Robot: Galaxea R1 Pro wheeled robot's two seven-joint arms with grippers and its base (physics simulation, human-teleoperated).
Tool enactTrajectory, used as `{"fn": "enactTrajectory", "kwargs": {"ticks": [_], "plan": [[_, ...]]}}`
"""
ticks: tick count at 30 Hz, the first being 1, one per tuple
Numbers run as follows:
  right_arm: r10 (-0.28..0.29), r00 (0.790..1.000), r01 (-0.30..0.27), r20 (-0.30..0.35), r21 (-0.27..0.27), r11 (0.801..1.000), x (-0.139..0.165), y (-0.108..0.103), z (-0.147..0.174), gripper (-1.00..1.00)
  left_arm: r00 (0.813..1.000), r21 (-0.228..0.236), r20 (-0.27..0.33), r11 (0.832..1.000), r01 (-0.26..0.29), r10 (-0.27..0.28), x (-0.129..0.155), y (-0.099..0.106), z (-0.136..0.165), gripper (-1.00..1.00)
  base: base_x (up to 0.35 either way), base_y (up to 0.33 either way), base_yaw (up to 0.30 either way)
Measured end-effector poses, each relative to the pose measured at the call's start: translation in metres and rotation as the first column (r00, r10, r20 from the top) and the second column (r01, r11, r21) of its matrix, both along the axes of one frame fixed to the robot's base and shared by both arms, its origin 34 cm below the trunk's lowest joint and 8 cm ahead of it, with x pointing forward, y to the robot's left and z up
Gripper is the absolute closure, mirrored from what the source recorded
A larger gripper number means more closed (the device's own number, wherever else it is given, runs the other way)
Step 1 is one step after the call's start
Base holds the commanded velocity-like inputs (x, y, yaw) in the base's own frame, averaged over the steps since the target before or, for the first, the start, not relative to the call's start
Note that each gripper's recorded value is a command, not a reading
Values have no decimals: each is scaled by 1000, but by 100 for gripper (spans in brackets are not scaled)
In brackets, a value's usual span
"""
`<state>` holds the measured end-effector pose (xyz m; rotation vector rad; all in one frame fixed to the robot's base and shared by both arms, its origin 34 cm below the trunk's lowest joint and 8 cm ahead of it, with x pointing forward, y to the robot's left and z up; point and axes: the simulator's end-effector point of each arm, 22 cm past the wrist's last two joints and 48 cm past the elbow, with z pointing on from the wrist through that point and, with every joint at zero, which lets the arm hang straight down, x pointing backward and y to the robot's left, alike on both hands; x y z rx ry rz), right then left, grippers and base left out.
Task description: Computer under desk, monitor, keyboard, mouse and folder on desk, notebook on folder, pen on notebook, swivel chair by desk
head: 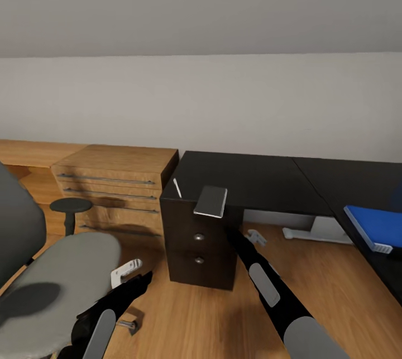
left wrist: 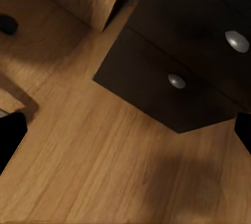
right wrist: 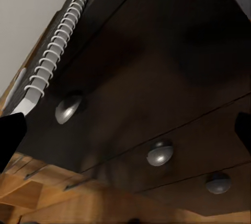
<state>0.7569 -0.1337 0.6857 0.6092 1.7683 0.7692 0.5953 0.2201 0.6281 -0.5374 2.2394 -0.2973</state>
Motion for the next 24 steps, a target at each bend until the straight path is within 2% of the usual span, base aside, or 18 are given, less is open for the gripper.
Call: {"fn": "enactTrajectory", "kwargs": {"ticks": [5,16,24], "plan": [[13,1000,-13,15,6,1000,0,3,3,-100,1000,0,-1,1000,1,-1,0,0,-1,-100,0,0,147],[84,992,-88,93,32,996,-4,21,19,-100,1000,-3,1,1000,3,-3,0,1,-1,-100,0,0,11],[87,992,-90,96,31,995,-4,21,20,-100,1000,-2,2,1000,5,-5,0,1,0,-100,115,38,0]]}}
